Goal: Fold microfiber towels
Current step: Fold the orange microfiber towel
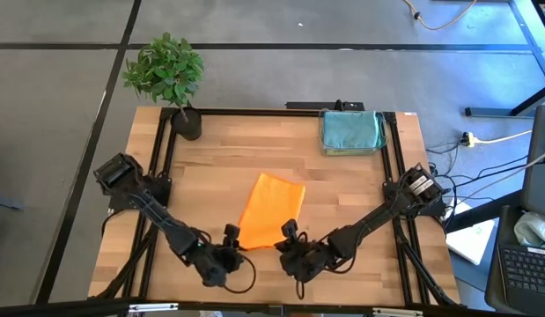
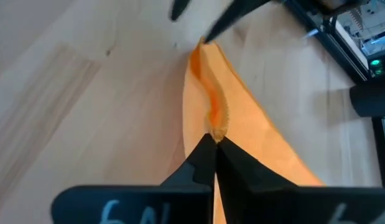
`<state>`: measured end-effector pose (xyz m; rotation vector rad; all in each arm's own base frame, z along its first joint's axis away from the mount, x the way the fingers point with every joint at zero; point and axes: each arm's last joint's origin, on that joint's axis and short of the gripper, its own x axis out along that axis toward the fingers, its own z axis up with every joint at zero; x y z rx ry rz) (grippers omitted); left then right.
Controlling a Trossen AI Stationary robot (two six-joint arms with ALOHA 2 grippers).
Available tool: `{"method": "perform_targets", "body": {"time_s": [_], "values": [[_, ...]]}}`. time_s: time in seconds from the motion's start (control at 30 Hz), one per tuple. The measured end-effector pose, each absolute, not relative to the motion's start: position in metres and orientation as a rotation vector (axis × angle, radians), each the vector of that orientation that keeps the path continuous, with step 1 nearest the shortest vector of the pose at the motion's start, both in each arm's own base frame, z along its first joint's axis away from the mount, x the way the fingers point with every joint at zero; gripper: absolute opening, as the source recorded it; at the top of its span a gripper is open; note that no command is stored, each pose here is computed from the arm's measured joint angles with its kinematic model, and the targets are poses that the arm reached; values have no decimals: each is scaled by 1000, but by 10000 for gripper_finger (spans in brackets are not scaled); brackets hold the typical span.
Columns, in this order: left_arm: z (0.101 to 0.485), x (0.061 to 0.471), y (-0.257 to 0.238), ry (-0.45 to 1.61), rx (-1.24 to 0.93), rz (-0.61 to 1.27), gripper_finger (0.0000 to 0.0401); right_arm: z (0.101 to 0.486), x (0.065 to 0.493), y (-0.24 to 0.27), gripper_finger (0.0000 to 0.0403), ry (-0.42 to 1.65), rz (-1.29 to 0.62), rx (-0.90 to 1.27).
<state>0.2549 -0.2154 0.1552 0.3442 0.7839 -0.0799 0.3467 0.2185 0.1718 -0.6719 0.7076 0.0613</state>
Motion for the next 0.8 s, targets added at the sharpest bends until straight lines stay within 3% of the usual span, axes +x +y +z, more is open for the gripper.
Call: {"method": "perform_targets", "body": {"time_s": [0.13,0.8], "values": [[137,256,-216,863,357,-116,153,174,345,218,11,752,55,-675],[131,255,-214,834,322,38,154,185,349,220,7,730,19,-678]]}}
